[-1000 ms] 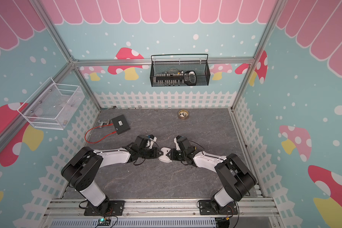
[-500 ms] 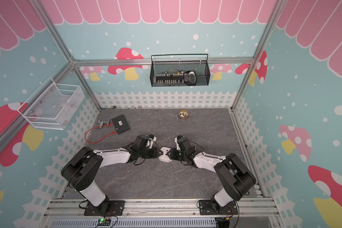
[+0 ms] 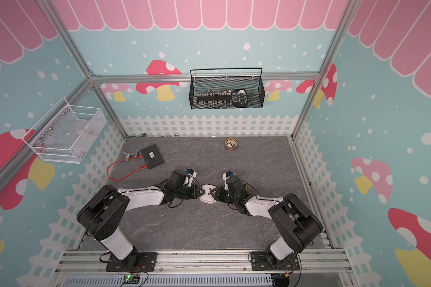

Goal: Remove the battery from the alarm
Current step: Remove the cover from the alarm.

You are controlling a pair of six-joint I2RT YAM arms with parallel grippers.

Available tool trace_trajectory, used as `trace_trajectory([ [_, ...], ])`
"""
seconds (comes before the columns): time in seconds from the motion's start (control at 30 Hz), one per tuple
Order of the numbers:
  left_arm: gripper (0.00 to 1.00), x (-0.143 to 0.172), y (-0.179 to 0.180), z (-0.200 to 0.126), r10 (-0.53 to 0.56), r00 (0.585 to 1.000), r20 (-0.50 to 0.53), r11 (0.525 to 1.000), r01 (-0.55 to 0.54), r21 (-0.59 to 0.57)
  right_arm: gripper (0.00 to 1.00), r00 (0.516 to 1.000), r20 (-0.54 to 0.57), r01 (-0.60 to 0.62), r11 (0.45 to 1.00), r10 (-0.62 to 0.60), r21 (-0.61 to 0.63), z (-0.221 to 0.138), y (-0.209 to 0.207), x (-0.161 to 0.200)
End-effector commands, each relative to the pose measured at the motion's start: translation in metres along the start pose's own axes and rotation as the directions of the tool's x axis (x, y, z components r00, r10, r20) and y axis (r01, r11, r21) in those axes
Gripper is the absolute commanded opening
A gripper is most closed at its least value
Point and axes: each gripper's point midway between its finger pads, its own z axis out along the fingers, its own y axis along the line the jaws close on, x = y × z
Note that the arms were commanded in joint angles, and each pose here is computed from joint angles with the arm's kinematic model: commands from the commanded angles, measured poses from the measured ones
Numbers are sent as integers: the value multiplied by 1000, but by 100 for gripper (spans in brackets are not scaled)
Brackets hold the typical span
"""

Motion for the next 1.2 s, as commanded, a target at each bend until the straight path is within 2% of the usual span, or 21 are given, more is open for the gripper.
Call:
trace_trajectory([
  [0.0,37,49,19,10,-51,988,-149,997,43,-63,37,997,41,76,966,-68,-246,-11,65,-13],
  [0.13,37,48,18,11,-53,988,-146,997,44,-61,37,997,34,76,959,-70,-274,-10,70,-12],
  [0.27,37,48,19,9,-51,989,-142,997,42,-62,37,996,56,85,967,-74,-242,-16,67,-15],
  [0.37,37,48,21,9,-53,989,-141,997,44,-66,37,991,87,112,982,-99,-152,-28,62,-23],
  [0.47,37,48,21,9,-54,989,-140,997,45,-66,37,987,72,146,989,-147,17,-39,46,-29],
  [0.57,37,46,19,7,-51,990,-129,997,42,-65,37,982,-9,189,965,-191,183,-47,26,-26],
  [0.67,38,44,18,3,-56,992,-116,997,49,-65,34,970,-104,240,935,-220,260,-46,12,-18],
  [0.83,65,28,9,-17,-55,998,-34,997,53,-64,24,956,-178,282,900,-233,332,-45,-1,-15],
  [0.87,68,23,6,-24,-52,999,-12,997,51,-64,24,954,-186,285,895,-233,342,-45,-1,-16],
  [1.03,70,2,-8,-53,-27,997,74,999,30,-43,22,951,-228,283,890,-211,358,-36,5,-15],
  [1.17,69,1,-10,-59,-25,996,83,999,27,-32,24,944,-246,302,870,-217,390,-32,19,-17],
])
